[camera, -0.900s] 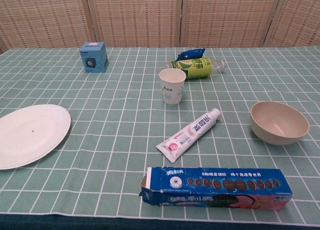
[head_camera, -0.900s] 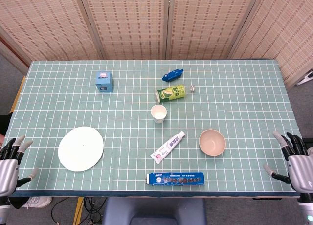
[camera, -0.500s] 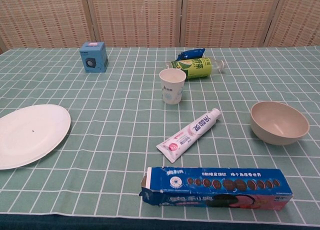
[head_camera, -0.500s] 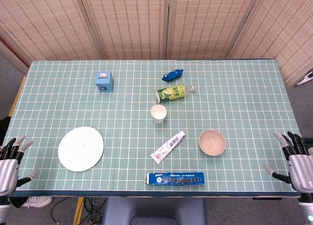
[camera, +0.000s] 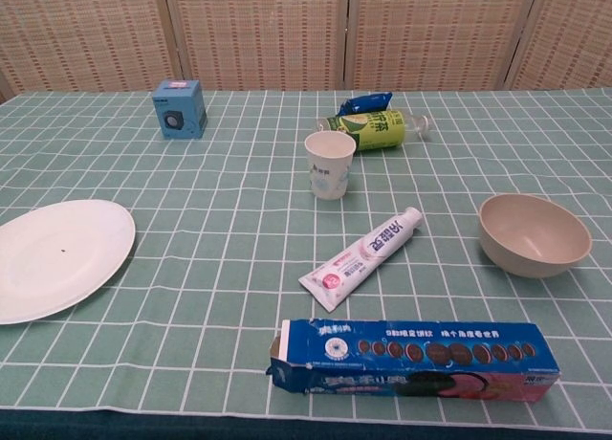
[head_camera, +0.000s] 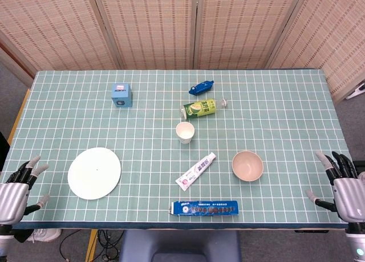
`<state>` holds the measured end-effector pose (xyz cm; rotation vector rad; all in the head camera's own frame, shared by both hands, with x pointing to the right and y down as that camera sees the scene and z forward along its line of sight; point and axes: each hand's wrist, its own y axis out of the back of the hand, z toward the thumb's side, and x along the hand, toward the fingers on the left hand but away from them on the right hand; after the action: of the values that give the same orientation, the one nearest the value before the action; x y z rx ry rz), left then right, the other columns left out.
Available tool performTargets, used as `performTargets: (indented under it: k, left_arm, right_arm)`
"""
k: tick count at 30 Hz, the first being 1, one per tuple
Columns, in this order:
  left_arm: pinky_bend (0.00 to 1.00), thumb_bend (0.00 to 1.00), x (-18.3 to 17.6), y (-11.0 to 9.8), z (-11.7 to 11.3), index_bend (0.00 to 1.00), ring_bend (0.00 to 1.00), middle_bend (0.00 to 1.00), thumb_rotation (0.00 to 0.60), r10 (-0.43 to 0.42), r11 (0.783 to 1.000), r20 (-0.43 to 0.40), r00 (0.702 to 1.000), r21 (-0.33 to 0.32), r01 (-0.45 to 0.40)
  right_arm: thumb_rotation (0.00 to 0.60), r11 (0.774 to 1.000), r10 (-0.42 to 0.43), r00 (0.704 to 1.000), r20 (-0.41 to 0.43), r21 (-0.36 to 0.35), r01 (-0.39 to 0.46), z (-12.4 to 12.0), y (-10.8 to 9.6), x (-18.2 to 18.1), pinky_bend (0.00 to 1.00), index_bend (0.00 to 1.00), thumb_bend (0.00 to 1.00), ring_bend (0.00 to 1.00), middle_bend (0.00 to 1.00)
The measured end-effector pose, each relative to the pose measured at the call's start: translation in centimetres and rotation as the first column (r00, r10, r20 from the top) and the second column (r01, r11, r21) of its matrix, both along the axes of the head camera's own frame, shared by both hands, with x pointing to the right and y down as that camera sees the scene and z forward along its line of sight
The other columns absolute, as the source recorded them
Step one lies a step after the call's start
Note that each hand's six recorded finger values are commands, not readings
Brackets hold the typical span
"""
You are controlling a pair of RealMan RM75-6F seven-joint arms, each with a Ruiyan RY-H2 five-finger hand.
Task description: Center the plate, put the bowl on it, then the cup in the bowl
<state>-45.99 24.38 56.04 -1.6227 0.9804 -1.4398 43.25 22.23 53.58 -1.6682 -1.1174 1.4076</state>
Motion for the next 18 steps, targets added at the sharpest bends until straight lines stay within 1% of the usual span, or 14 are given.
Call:
performTargets:
  k: [2, 3, 5, 6, 8, 11, 15, 18]
  left_arm:
    - [0.47, 0.23, 0.0, 0.1, 0.3, 0.23, 0.27, 0.18, 0.6, 0.02, 1.0, -0.009, 1.0, -0.003, -0.02]
    - [0.5, 0.23, 0.0, 0.2, 0.5, 0.24, 0.29, 0.2, 0.6, 0.028, 1.0, -0.012, 1.0, -0.005, -0.028]
    - [0.6, 0.23, 0.0, 0.3, 0.9, 0.25, 0.38, 0.29, 0.6, 0.051, 0.999, -0.016, 0.999, -0.008, -0.052]
    - [0.62, 0.23, 0.0, 0.3, 1.1, 0.25, 0.4, 0.31, 0.6, 0.063, 0.998, -0.016, 0.998, -0.01, -0.063]
    - [0.7, 0.23, 0.2, 0.3, 1.5, 0.27, 0.48, 0.41, 0.6, 0.091, 0.996, -0.015, 0.996, -0.011, -0.091]
    - [0.83, 0.23, 0.3, 0.4, 2.4, 0.29, 0.61, 0.57, 0.6, 0.131, 0.991, -0.014, 0.991, -0.021, -0.131]
    - [0.91, 0.23, 0.6, 0.6, 3.6, 0.34, 0.73, 0.7, 0.6, 0.179, 0.983, -0.015, 0.984, -0.036, -0.18]
    - [0.95, 0.23, 0.8, 0.7, 4.7, 0.35, 0.79, 0.78, 0.6, 0.212, 0.976, -0.014, 0.977, -0.053, -0.212]
  right_arm:
    - [0.6, 1.0, -0.001, 1.0, 0.0, 0.0, 0.001, 0.0, 0.0, 0.0, 0.02, 0.08, 0.18, 0.0, 0.16]
    - [0.6, 1.0, -0.002, 1.0, 0.001, 0.0, 0.002, 0.0, 0.0, 0.0, 0.02, 0.08, 0.18, 0.0, 0.16]
    - [0.6, 1.0, -0.002, 1.0, 0.0, 0.0, 0.002, 0.0, 0.0, 0.0, 0.02, 0.08, 0.18, 0.0, 0.16]
    - [0.6, 1.0, -0.002, 1.0, 0.0, 0.001, 0.002, 0.0, 0.0, 0.0, 0.02, 0.08, 0.18, 0.0, 0.16]
    - [0.6, 1.0, -0.002, 1.0, 0.0, 0.001, 0.002, -0.1, 0.0, 0.0, 0.02, 0.08, 0.18, 0.0, 0.16]
    - [0.6, 1.0, -0.002, 1.0, -0.001, 0.0, 0.002, -0.1, 0.0, 0.0, 0.02, 0.08, 0.18, 0.0, 0.16]
    - [0.6, 1.0, -0.001, 1.0, -0.003, -0.001, 0.001, -0.1, 0.1, 0.1, 0.02, 0.08, 0.18, 0.0, 0.16]
    - [0.6, 1.0, -0.001, 1.0, -0.004, 0.0, 0.001, -0.2, 0.1, 0.1, 0.02, 0.08, 0.18, 0.0, 0.16]
